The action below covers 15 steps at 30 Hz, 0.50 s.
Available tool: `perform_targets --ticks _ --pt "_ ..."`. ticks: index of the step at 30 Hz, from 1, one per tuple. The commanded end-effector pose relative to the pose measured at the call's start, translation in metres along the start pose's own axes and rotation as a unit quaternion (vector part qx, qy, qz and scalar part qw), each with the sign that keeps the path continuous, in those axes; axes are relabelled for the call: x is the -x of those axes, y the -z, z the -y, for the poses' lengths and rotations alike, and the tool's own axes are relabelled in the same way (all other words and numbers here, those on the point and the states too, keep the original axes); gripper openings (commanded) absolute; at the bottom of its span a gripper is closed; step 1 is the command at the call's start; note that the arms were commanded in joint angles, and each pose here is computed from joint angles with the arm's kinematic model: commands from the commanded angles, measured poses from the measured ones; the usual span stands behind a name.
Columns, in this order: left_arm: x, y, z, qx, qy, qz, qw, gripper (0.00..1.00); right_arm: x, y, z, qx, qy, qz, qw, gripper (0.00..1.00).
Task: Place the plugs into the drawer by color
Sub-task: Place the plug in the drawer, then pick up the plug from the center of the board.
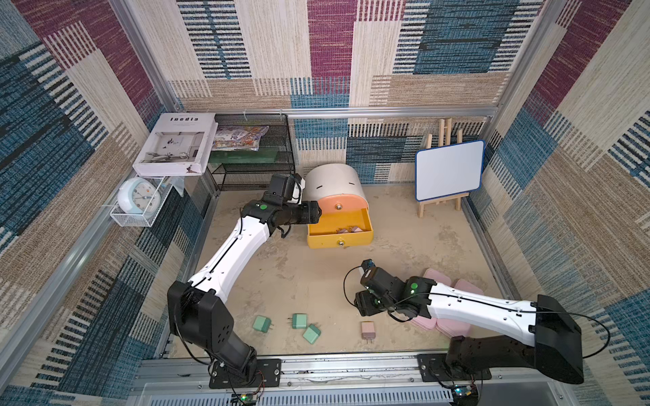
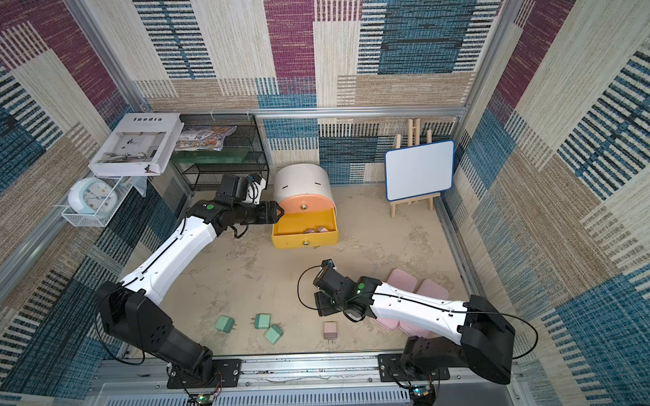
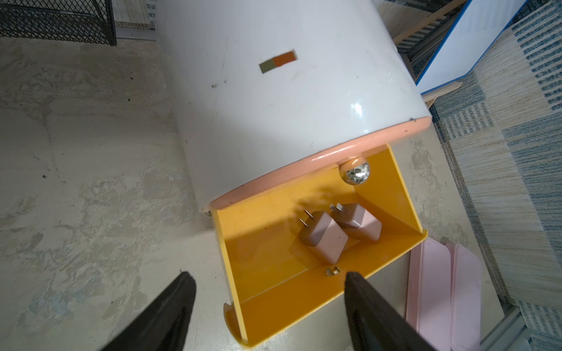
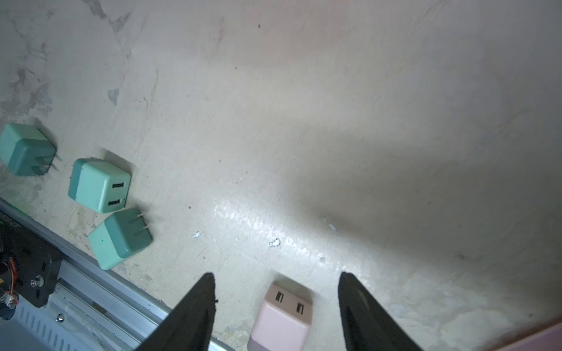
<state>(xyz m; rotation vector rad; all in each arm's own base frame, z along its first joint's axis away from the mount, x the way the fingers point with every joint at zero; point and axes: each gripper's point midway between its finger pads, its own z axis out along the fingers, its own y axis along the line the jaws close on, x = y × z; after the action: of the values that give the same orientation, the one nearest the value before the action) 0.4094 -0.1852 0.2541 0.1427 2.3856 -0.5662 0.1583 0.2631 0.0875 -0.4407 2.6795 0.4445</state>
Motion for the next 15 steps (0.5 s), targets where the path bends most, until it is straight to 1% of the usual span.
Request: perform_targets --ticks 1,6,11,15 --pt "0.003 0.001 0.005 -0.015 0.006 0.006 1.0 0.81 -0.015 -0.006 -0.005 -0.01 -0.053 -0.008 0.999 0.7" --pt "0.001 0.0 0.007 -0.021 0.01 0.002 1.0 0.81 -0.049 -0.018 -0.005 -0.036 -0.063 -0.052 0.996 0.72" --pt "0.002 0.001 0.007 -0.023 0.01 0.005 1.0 0.81 -0.063 -0.023 0.003 -0.073 -0.066 -0.075 0.992 0.73" --pt "0.001 0.001 0.008 -0.023 0.011 0.004 1.0 0.81 -0.067 -0.027 0.005 -0.089 -0.063 -0.083 0.991 0.72"
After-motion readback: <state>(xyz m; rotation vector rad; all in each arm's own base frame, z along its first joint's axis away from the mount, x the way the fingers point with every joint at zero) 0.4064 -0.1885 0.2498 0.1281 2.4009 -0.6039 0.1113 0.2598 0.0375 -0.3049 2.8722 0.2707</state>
